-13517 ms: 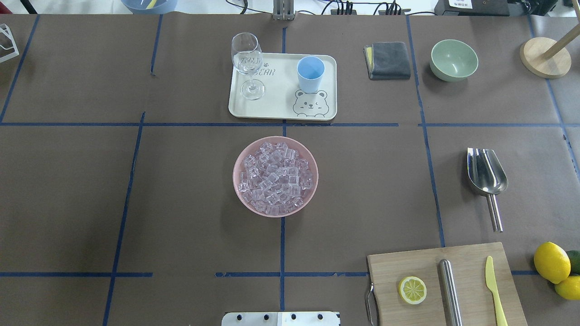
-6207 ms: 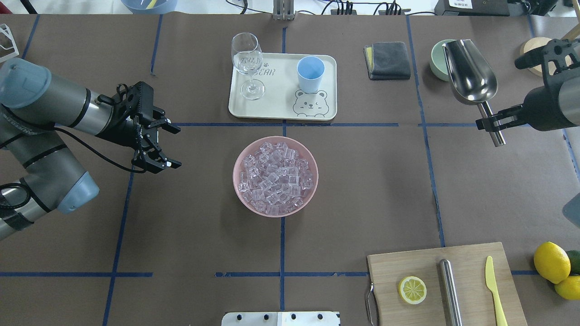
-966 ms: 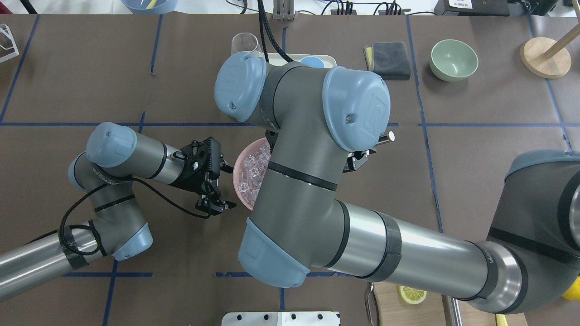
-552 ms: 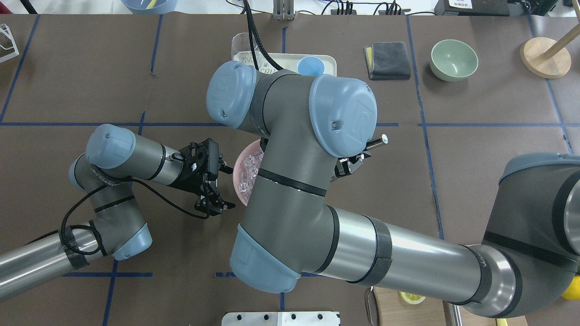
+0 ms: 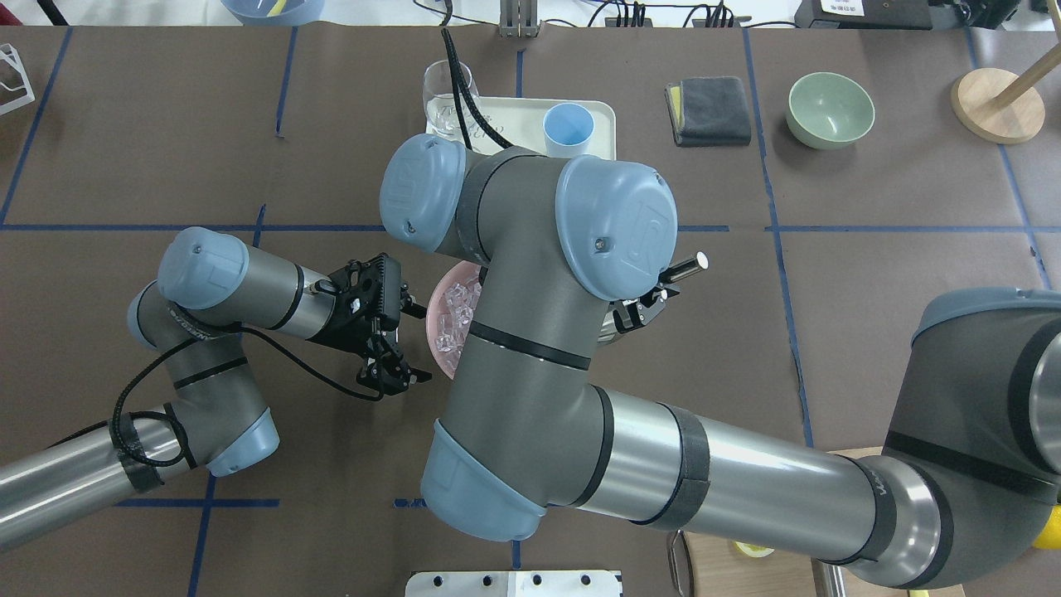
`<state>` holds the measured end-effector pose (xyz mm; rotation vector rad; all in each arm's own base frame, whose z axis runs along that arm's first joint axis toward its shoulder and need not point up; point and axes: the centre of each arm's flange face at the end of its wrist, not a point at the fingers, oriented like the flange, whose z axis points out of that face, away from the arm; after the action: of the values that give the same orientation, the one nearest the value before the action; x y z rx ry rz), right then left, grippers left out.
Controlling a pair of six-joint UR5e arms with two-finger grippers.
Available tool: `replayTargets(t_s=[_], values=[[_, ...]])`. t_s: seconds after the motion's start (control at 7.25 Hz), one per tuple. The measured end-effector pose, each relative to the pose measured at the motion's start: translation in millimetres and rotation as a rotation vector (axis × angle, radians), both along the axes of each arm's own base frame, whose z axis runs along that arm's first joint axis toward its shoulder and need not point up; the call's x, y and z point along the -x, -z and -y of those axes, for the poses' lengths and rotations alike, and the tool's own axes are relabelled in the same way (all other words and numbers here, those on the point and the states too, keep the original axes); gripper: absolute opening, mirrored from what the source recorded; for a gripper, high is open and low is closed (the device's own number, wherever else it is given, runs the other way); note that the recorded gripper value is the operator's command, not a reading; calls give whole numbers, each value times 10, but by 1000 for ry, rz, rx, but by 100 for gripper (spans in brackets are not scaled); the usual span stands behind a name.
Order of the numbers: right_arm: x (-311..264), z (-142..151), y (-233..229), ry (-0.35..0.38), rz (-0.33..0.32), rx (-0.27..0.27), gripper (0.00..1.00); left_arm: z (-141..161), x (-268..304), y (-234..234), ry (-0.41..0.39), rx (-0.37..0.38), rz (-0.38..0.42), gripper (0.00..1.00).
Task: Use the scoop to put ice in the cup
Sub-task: 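Push the scoop into the ice cubes with the right gripper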
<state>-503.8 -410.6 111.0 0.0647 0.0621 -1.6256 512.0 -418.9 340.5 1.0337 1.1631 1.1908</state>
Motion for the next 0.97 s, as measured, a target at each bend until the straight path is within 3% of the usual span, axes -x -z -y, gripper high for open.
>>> replayTargets(t_s=[0.97], values=[[255, 18, -67, 7, 19, -10, 0, 8, -12, 60, 0, -6, -9, 100]])
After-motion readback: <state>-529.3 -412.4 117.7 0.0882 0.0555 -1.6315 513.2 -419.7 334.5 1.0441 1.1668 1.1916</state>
